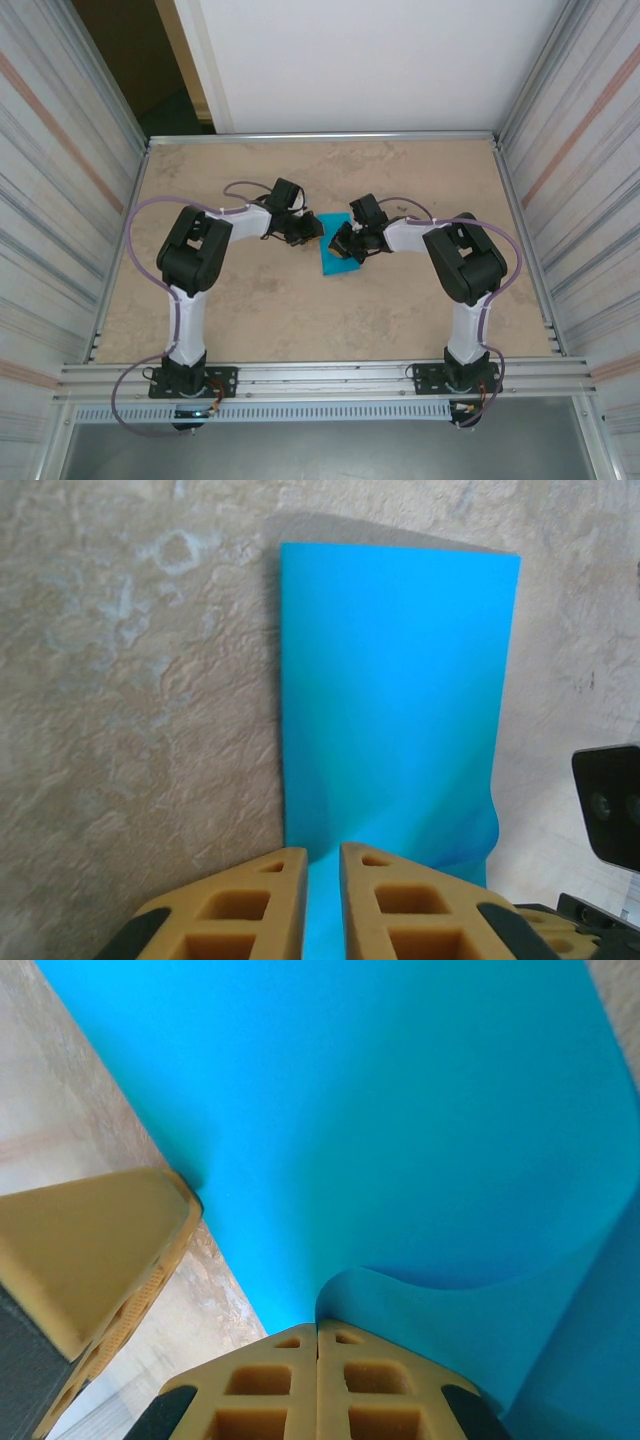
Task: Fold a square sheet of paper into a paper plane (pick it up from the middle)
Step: Fold the triangle a second time at the center of the table.
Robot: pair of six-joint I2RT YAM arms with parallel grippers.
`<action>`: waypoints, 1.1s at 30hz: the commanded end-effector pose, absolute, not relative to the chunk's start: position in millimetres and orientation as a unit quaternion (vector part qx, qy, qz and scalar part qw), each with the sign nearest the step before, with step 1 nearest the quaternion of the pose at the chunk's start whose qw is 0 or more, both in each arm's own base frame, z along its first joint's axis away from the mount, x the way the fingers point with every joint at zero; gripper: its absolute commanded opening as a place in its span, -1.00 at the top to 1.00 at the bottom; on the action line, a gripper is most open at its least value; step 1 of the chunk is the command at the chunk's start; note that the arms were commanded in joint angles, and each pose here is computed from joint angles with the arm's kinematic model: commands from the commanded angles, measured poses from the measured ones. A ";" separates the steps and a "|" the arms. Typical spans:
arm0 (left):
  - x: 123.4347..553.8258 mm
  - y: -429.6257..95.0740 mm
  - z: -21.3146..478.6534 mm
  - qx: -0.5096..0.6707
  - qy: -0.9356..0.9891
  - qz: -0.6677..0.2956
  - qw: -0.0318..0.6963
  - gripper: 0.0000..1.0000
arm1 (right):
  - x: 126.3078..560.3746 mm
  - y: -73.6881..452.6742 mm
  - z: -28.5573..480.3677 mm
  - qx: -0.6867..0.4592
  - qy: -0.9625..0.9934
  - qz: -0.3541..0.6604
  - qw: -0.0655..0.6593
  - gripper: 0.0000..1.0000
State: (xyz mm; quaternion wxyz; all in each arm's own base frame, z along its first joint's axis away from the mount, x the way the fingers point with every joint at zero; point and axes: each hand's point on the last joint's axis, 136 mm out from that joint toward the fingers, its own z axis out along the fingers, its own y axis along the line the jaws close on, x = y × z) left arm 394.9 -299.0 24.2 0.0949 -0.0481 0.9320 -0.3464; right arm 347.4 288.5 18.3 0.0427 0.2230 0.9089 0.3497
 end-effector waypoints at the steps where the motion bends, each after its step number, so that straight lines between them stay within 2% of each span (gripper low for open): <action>1: 387.9 -298.6 6.6 -0.043 0.940 -0.330 0.072 0.65 | 340.5 283.5 12.7 0.213 0.915 0.342 0.036 0.92; 33: 385.8 -295.3 3.5 -0.047 0.944 -0.320 0.067 0.69 | 349.5 283.6 19.7 0.202 0.907 0.367 0.053 0.93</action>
